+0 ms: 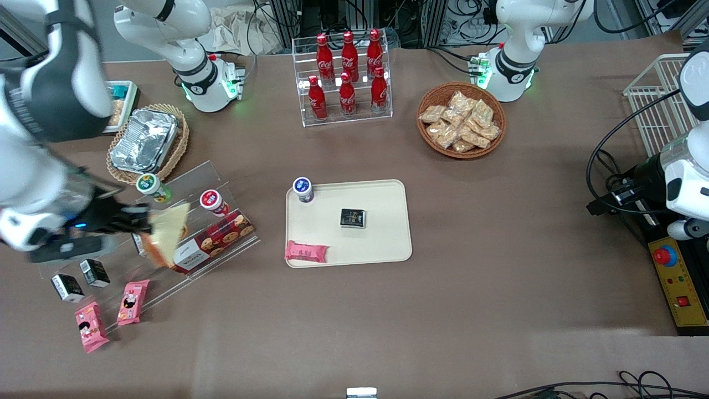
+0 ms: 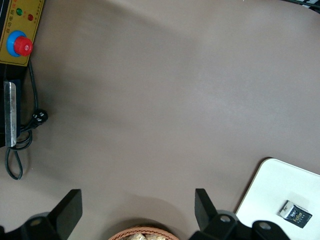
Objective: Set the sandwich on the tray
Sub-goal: 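Lift the sandwich and carry it with the right gripper to the cream tray, then lower the sandwich onto the tray beside the pink bar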
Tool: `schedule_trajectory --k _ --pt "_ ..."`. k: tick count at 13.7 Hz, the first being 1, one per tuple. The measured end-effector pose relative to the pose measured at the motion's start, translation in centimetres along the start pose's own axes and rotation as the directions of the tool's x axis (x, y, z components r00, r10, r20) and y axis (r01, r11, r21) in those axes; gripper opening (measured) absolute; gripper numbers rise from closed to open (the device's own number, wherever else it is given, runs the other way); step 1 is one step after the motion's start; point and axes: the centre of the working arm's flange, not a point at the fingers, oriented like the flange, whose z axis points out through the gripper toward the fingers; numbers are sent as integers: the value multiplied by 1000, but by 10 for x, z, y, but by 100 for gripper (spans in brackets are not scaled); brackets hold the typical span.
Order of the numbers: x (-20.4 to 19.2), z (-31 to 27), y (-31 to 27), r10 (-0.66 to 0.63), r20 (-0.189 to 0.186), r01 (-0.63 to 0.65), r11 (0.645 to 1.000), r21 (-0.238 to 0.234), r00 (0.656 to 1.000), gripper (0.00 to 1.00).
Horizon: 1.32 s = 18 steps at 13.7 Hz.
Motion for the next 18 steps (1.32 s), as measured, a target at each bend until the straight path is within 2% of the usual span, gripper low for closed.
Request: schedule_trajectory --k 2,4,6,9,12,13,16,18 --pt "1 4 -60 -160 -1 160 987 1 987 18" --pt "3 13 -120 -281 -29 281 960 -6 959 18" --pt "1 35 -188 -394 -33 393 918 -50 918 14" --pt "2 81 -262 -505 -50 500 862 -84 862 14" --pt "9 141 -307 -574 -72 565 817 -113 816 13" --pt "9 163 -321 -604 -68 592 794 -137 794 13" --pt "3 219 -360 -714 -38 684 684 -253 699 13" --pt "4 246 -369 -762 -30 718 622 -313 647 13"
